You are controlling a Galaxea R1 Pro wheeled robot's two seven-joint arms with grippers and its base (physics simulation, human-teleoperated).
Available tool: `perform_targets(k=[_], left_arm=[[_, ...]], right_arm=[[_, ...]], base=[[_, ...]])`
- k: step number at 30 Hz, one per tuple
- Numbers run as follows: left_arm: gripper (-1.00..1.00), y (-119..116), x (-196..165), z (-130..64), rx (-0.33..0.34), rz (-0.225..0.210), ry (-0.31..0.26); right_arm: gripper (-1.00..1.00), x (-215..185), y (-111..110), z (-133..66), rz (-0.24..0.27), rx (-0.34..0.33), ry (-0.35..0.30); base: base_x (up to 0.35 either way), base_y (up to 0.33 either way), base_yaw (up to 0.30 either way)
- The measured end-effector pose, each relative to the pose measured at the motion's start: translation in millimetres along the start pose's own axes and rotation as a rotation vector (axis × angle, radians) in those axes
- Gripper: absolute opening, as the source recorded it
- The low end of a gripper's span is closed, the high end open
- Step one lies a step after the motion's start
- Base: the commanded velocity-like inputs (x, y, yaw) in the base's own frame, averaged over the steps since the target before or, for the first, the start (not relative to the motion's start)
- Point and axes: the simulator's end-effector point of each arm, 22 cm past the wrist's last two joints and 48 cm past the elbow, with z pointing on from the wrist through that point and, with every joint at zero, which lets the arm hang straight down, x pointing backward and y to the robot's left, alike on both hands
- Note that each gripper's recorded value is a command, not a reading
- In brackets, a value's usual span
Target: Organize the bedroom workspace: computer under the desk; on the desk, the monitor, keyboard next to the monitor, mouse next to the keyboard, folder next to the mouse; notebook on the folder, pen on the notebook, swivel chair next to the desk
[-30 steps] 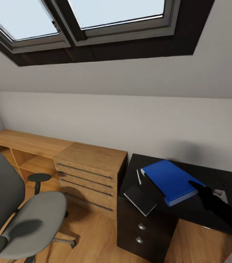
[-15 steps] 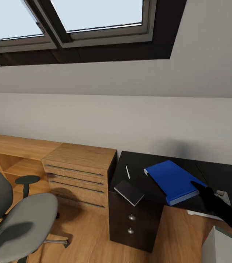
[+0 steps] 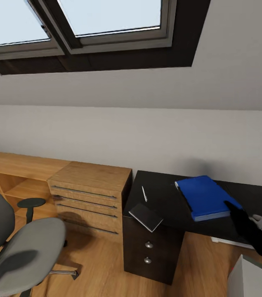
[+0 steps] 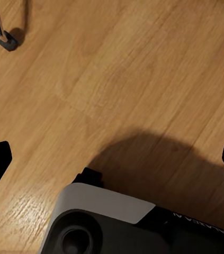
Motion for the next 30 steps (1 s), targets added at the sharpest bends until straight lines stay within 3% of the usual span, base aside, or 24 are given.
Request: perform_targets(k=[3, 8, 13, 19, 30], left_arm=[[1.0, -1, 0, -0.1, 0.001, 0.0, 0.001], [1.0, -1, 1, -0.2, 0.001, -0.001, 0.001], [1.0, -1, 1, -0.2, 0.001, 0.0, 0.001], [1.0, -1, 1, -0.2, 0.001, 0.0, 0.001], [1.0, -1, 0, -0.2, 0.001, -0.001, -0.001]], right_arm=[[-1.0, -19, -12, 0.6, 0.031, 0.067, -0.187], [-1.0, -26, -23, -2.3, 0.063, 0.16, -0.336], [-1.0, -36, -18, -14.9, 0.112, 0.173, -0.535], [-1.0, -46, -5, -20.6, 0.127, 0.137, -0.584], [-1.0, -34, -7, -14.1, 0.116, 0.143, -0.532]], base=[[0.0, 0.0, 0.0], [0.0, 0.0, 0.0], [0.0, 0.0, 0.0], [0.0, 0.0, 0.0], [0.0, 0.0, 0.0]])
